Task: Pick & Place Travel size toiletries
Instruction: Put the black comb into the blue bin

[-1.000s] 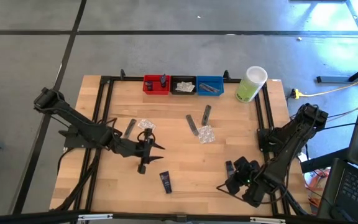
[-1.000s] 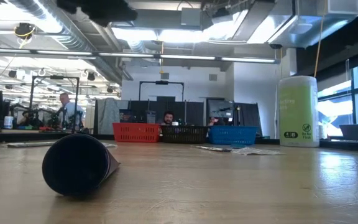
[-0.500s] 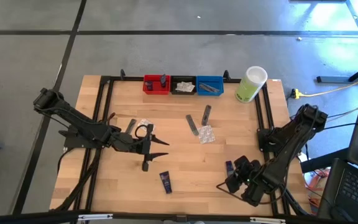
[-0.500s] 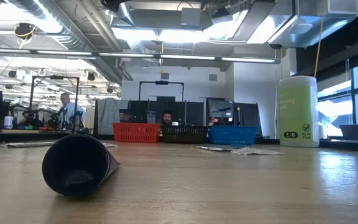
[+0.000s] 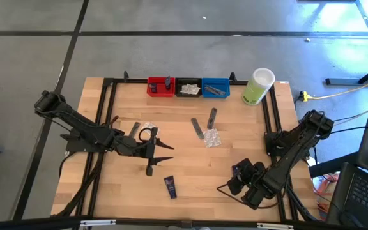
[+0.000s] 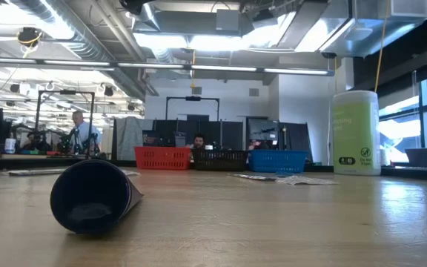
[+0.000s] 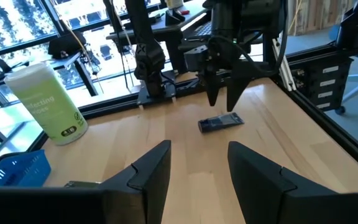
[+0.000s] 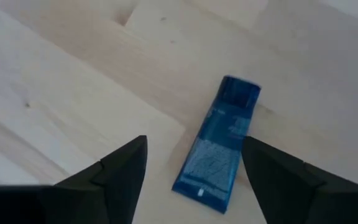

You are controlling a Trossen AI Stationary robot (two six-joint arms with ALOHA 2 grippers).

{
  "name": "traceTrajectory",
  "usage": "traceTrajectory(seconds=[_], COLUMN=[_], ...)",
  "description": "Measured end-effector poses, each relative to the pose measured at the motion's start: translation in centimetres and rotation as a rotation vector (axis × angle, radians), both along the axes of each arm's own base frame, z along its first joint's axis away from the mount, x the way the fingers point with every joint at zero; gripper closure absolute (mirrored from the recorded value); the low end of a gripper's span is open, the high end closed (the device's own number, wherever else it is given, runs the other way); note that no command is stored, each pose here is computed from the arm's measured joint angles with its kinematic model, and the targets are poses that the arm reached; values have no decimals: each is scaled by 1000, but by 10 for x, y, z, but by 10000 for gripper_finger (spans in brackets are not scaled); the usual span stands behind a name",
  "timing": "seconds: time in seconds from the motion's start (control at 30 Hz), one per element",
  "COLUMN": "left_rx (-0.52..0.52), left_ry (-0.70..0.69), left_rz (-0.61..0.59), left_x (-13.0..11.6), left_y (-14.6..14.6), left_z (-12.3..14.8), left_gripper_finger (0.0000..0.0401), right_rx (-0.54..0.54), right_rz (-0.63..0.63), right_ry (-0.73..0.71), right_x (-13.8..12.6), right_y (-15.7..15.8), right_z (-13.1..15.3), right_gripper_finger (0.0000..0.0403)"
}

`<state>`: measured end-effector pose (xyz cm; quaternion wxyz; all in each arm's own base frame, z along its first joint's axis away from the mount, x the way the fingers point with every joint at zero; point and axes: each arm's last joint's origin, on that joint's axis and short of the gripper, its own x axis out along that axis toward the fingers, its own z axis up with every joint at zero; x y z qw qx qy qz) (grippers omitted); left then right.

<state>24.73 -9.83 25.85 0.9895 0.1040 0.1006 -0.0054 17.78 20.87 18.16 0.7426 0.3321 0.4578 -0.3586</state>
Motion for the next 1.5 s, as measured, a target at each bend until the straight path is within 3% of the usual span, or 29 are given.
traceTrajectory(seconds=[0.3, 0.53, 0.9, 1.23, 1.5], left_rx=[0, 0, -58, -113, -115], left_ry=[0, -1, 2, 97, 151], left_rz=[0, 0, 44, 136, 185], left_x=[0, 0, 3, 6, 6], left_y=[0, 0, 7, 27, 36], left_z=[0, 0, 0, -10, -16], left_gripper_finger=[244, 246, 252, 258, 258], right_rx=[26, 22, -125, -267, -293], right_rz=[8, -13, -10, 21, 31], right_ry=[69, 87, 42, 47, 42], right_x=[6, 3, 9, 38, 70], right_y=[-6, -7, -20, -54, -91], right_z=[-1, -1, 1, 3, 5], right_gripper_finger=[161, 148, 130, 151, 151])
